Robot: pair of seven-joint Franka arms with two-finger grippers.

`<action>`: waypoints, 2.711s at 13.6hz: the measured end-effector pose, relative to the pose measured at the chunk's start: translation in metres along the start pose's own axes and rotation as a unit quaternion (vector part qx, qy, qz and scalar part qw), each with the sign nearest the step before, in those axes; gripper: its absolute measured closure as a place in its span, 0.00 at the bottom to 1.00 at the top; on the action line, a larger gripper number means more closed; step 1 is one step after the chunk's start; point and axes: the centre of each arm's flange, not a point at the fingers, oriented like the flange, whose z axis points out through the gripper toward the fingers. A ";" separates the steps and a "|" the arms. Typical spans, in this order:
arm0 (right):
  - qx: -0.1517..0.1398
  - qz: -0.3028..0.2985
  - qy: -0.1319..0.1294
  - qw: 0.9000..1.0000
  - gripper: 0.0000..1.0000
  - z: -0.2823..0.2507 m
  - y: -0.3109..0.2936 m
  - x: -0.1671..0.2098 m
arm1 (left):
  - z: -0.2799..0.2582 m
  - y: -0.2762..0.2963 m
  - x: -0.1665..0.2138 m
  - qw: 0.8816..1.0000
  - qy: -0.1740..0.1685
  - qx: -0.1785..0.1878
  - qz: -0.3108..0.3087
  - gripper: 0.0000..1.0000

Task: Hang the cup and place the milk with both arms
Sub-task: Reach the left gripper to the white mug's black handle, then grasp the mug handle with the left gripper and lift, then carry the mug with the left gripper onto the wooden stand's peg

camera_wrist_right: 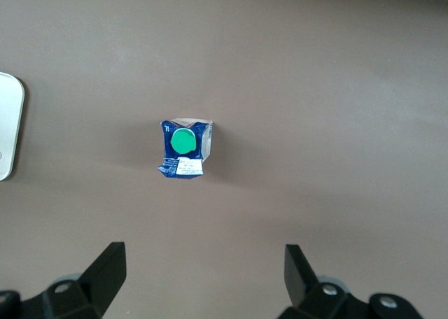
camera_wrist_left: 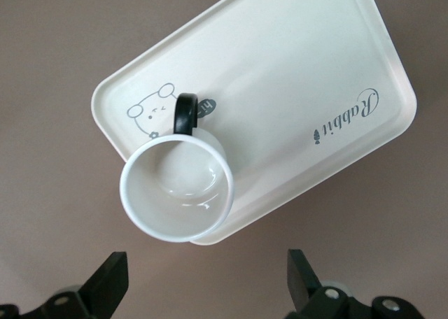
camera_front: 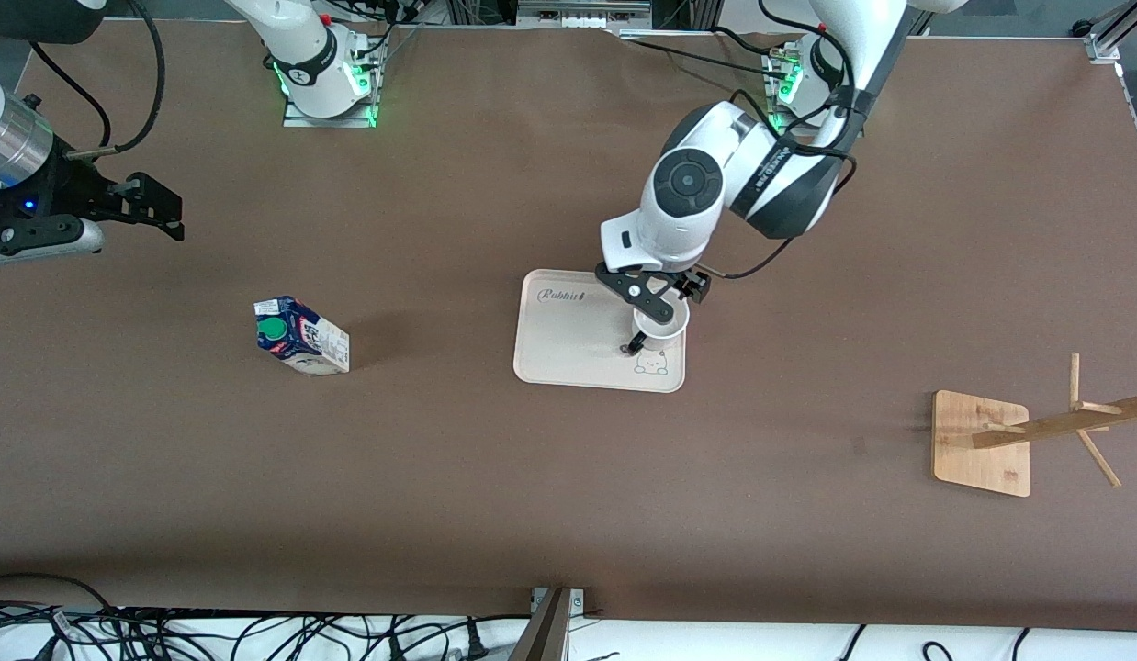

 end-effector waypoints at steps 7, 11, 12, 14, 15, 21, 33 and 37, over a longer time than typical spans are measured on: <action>0.000 0.000 0.002 1.000 0.00 0.000 0.000 0.000 | 0.114 0.019 -0.015 0.995 0.066 0.042 0.057 0.04; 0.000 0.000 0.002 1.000 0.00 0.000 0.000 0.000 | 0.112 0.018 -0.012 0.994 0.080 0.056 0.057 0.36; 0.000 0.000 0.002 1.000 0.00 0.000 0.000 0.000 | 0.112 0.018 -0.012 0.994 0.082 0.056 0.053 0.48; 0.000 0.000 0.002 1.000 0.00 -0.001 0.000 0.001 | 0.111 0.019 -0.012 0.994 0.083 0.055 0.045 0.67; 0.000 0.000 0.002 1.000 0.00 -0.001 0.000 0.001 | 0.110 0.019 -0.012 0.994 0.085 0.054 0.038 0.78; -0.001 -0.001 0.008 1.000 0.00 -0.002 0.000 0.002 | 0.055 0.016 -0.008 0.993 0.102 0.062 0.017 0.95; -0.001 0.000 0.007 1.000 0.00 0.001 0.001 0.003 | -0.199 -0.277 -0.083 0.966 0.059 0.056 -0.245 0.95; -0.001 0.001 0.007 1.000 0.00 0.002 0.001 0.004 | -0.194 -0.384 -0.144 0.952 0.065 0.002 -0.300 0.95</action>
